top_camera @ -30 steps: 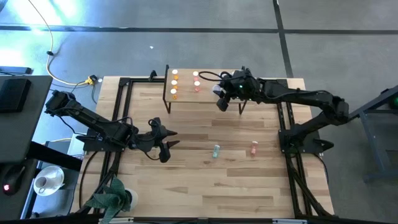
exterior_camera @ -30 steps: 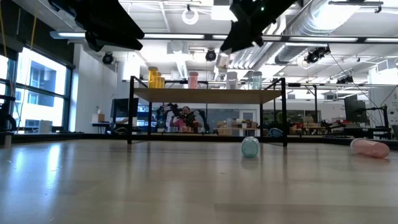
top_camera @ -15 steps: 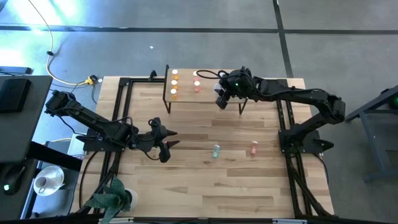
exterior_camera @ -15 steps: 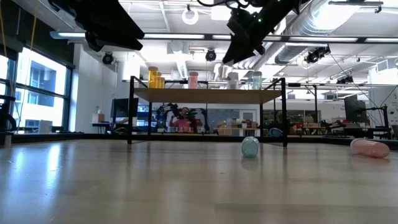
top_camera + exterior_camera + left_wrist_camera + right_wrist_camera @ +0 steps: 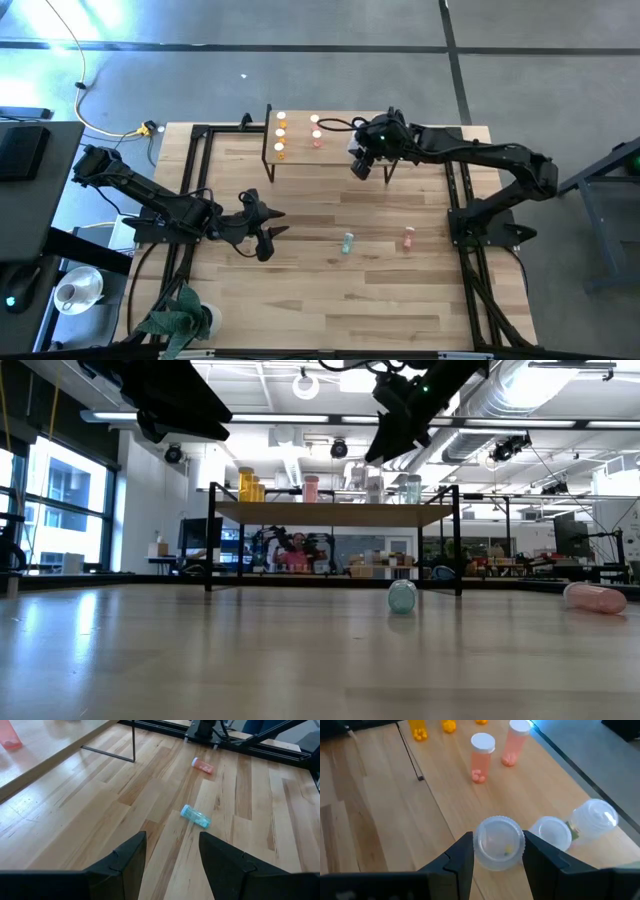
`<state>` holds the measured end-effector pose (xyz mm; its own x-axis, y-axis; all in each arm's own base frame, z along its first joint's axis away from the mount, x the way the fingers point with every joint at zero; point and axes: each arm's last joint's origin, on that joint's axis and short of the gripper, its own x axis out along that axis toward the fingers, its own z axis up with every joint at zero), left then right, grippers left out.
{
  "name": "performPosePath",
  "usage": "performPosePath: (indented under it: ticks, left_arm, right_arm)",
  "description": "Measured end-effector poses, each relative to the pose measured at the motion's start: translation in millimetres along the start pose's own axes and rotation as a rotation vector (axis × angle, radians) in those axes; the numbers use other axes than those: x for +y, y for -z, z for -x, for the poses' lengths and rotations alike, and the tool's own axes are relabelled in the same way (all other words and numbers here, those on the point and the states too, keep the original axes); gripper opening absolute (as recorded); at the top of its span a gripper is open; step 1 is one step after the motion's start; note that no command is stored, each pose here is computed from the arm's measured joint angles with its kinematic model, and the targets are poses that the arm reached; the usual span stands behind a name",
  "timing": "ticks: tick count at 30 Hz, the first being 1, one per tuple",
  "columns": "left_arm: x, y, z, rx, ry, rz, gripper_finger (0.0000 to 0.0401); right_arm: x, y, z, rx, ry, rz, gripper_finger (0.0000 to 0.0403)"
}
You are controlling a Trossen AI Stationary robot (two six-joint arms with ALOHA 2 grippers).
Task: Pick and place medicine bottles onto shelf by color
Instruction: Align the white pill bottle with the other white pill bottles on the shelf
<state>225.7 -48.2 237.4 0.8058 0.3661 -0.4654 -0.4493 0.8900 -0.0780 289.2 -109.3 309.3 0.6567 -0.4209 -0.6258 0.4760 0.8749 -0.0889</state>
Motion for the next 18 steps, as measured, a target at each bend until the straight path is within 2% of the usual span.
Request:
performPosePath:
  ticks: [10,18]
  left_arm:
    - [0.0,0.0,0.0,0.000,0.000,0.000,0.0172]
    - [0.0,0.0,0.0,0.000,0.000,0.000,0.0172]
  right_arm:
    - [-7.0,9.3,2.2,0.099,-0.008,-0.062,0.0130]
    - [-6.7,8.7,0.0,0.093,-0.008,-0.064,0.0130]
